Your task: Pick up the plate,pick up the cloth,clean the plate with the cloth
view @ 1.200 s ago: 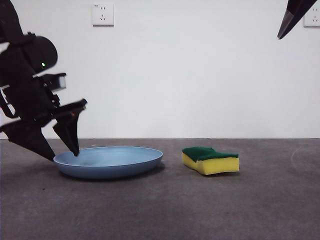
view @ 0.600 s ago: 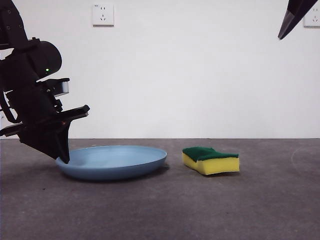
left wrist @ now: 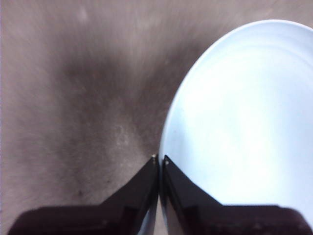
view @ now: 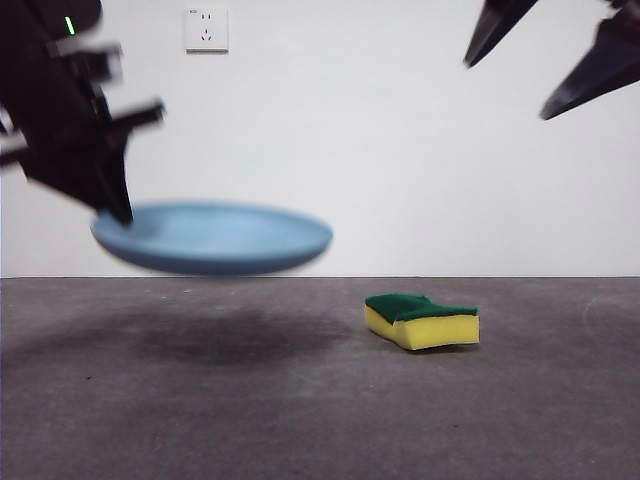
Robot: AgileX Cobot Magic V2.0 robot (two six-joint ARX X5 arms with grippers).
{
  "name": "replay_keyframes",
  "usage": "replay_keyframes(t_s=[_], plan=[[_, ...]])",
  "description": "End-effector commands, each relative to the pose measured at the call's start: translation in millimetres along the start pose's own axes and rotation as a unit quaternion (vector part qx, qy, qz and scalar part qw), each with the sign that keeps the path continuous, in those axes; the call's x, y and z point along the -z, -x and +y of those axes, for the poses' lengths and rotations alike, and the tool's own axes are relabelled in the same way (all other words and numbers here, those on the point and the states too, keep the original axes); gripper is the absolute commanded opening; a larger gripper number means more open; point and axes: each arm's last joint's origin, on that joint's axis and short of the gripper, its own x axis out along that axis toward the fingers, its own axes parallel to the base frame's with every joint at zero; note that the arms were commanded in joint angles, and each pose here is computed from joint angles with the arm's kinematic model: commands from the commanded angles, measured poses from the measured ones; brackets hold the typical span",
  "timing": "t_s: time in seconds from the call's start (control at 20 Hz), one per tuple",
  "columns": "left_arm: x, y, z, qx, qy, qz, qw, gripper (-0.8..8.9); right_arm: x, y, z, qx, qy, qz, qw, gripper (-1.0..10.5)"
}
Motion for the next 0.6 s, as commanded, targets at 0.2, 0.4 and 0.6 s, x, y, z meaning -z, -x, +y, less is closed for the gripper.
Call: replay_keyframes(t_s=[0.2, 0.4, 0.6], plan=[[18, 97, -15, -0.021, -0.041, -0.065, 0.997, -0.09, -34, -40, 8, 0.028, 0.064, 0.026, 0.997, 3.7], [39, 148, -20, -0.022, -0.045, -0.106, 0.993, -0.09, -48, -88, -2, 0.039, 0.071, 0.054, 0.995, 3.7], [53, 163, -21, -0.026, -0.044, -0.096, 0.994, -0.09, -38, -139, -14, 0.039, 0.061, 0.099, 0.992, 3.7]])
